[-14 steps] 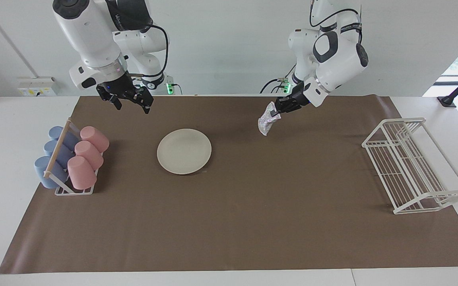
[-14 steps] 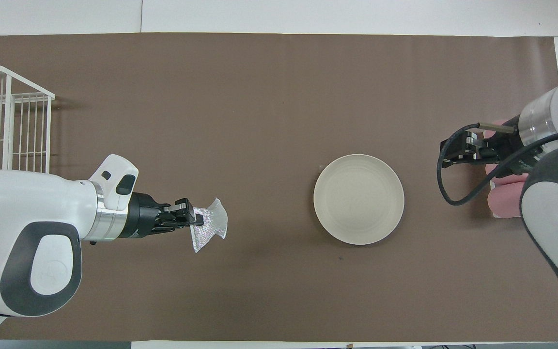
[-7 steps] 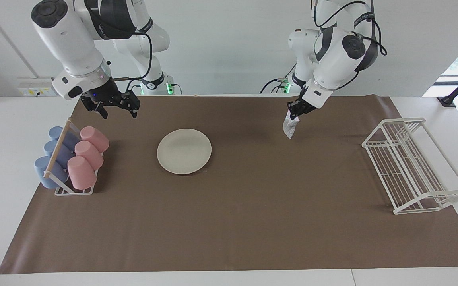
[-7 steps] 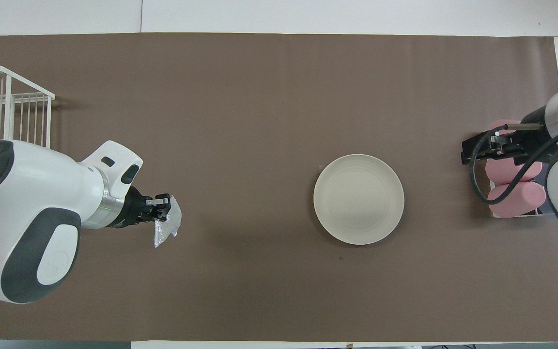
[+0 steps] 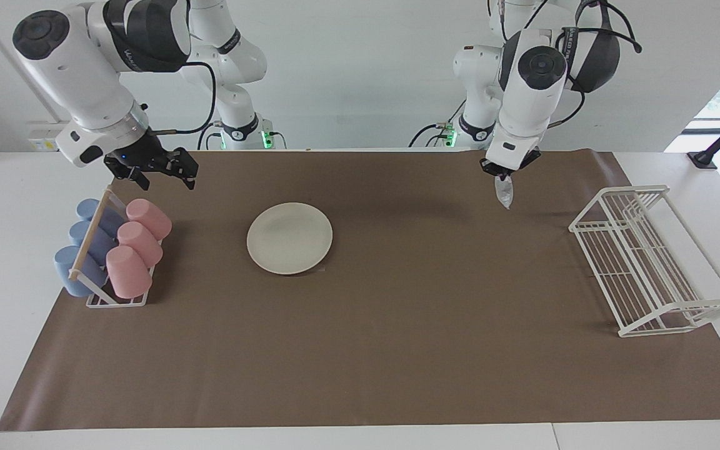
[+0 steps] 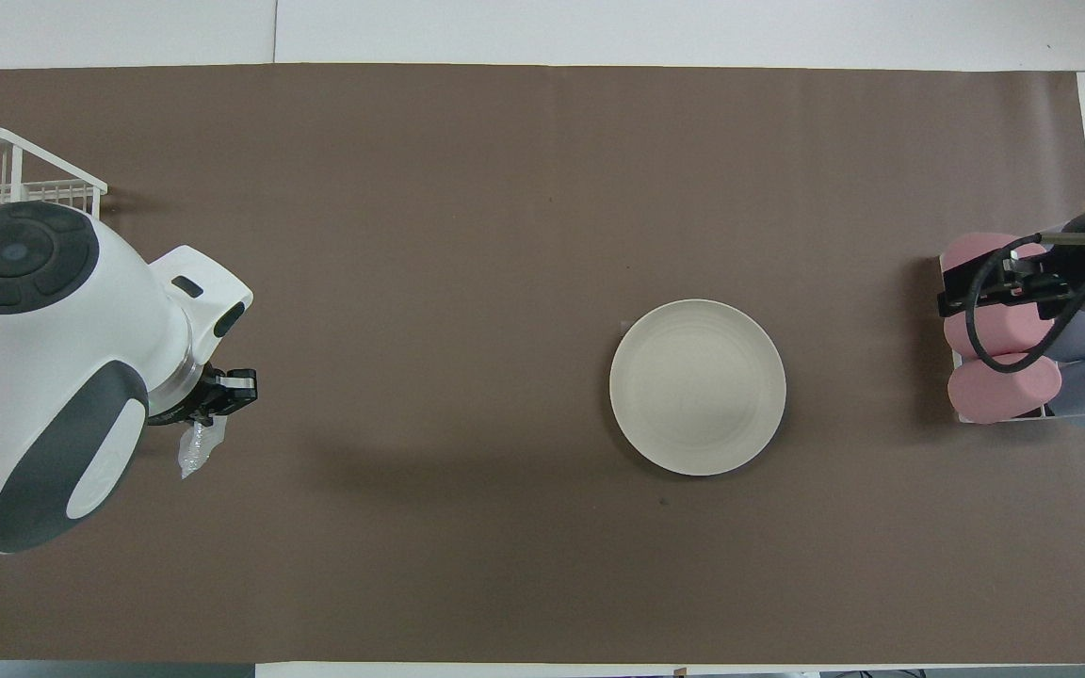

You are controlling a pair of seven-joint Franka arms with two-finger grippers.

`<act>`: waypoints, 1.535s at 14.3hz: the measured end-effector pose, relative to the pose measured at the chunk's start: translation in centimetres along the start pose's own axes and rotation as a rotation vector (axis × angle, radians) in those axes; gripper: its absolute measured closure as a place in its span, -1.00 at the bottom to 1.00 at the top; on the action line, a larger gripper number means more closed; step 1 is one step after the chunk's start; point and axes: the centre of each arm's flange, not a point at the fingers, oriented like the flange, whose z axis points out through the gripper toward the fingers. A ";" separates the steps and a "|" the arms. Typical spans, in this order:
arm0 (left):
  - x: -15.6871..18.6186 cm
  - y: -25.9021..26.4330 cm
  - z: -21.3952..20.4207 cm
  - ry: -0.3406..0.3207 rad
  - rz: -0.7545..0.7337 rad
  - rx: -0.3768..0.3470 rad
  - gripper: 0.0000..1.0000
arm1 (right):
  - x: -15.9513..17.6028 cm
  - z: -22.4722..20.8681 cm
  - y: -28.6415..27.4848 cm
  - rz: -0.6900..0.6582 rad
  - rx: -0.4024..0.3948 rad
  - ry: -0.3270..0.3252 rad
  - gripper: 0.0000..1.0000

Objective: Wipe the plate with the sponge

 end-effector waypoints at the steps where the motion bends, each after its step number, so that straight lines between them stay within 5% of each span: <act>1: 0.3 0.0 -0.3 0.003 0.005 0.072 0.90 | 0.0 -1.0 0.1 0.002 0.001 0.016 -1.00; 8: 3.6 -1.0 0.6 0.093 -0.009 0.579 0.90 | -0.1 -3.0 -0.1 -0.002 0.001 0.053 -1.00; 13: 7.7 -3.3 2.0 0.168 -0.025 0.836 0.90 | 0.2 -3.3 -0.2 -0.005 0.002 0.082 -1.00; 18: 14.9 -5.1 7.3 0.166 -0.009 0.896 0.90 | 0.2 -3.4 0.2 0.003 0.002 0.088 -1.00; 22: 19.0 -5.7 10.0 0.202 -0.016 0.853 0.90 | 0.2 -3.4 0.1 0.001 0.002 0.088 -1.00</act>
